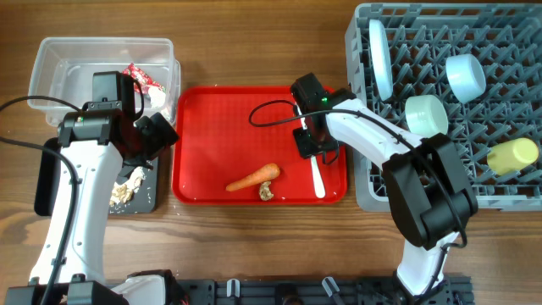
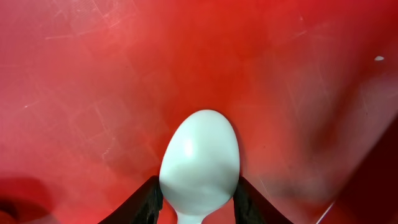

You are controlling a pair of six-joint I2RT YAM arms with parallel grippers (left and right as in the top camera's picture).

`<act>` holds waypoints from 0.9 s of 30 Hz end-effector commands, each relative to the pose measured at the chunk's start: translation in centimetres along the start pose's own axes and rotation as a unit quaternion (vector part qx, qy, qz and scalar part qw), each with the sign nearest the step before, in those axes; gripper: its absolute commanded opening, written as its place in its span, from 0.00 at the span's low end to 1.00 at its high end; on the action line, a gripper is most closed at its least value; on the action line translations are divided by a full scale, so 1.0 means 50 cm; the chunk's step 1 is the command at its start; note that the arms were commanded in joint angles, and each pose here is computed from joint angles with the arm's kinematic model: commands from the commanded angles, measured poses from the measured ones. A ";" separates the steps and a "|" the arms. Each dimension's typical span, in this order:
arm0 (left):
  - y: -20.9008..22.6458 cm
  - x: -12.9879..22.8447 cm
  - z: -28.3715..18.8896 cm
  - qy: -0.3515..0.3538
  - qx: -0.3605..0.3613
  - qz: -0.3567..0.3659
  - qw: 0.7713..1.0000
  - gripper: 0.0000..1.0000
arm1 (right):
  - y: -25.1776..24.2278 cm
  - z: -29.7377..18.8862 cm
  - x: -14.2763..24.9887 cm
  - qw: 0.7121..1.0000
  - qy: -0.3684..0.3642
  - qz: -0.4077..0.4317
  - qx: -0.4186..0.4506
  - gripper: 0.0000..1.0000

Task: Sort waste into correct bins and load items into the dishwasher rack
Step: 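Move the right gripper to the white spoon and grasp it, then carry the white spoon into the rack and release it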

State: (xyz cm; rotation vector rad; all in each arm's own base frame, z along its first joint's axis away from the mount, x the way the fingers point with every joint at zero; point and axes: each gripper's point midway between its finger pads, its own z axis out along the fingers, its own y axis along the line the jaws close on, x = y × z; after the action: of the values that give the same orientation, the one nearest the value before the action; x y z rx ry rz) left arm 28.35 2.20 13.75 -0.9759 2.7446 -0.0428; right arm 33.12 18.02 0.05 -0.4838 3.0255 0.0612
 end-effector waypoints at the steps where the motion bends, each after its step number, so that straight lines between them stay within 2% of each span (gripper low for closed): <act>1: 0.001 -0.005 -0.011 -0.008 0.006 -0.005 1.000 1.00 | -0.011 0.024 0.014 1.000 0.017 0.007 0.021 0.38; 9: 0.001 -0.005 -0.011 -0.008 0.006 -0.005 1.000 1.00 | -0.009 0.021 0.006 0.999 0.008 0.031 0.019 0.32; 12: 0.001 -0.005 -0.011 -0.008 0.006 -0.005 1.000 1.00 | -0.007 -0.013 -0.004 0.999 -0.011 0.031 0.015 0.32; 17: 0.001 -0.005 -0.011 -0.008 0.006 -0.005 1.000 1.00 | -0.001 -0.166 -0.044 0.994 -0.114 0.002 -0.002 0.32; 21: 0.002 -0.005 -0.011 -0.008 0.006 -0.005 1.000 1.00 | -0.034 -0.281 -0.050 0.982 -0.184 -0.026 0.013 0.32; 24: 0.002 -0.004 -0.011 -0.008 0.005 -0.005 1.000 1.00 | -0.098 -0.339 -0.032 0.977 -0.207 0.001 0.056 0.32; 27: 0.002 -0.005 -0.011 -0.008 0.006 -0.005 1.000 1.00 | -0.157 -0.356 -0.009 0.976 -0.199 0.025 0.084 0.31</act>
State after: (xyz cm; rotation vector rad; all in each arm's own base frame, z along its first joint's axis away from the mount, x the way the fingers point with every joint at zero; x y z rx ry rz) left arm 28.34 2.19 13.75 -0.9761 2.7454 -0.0431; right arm 34.44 12.83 16.86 -0.3649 2.6282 0.0344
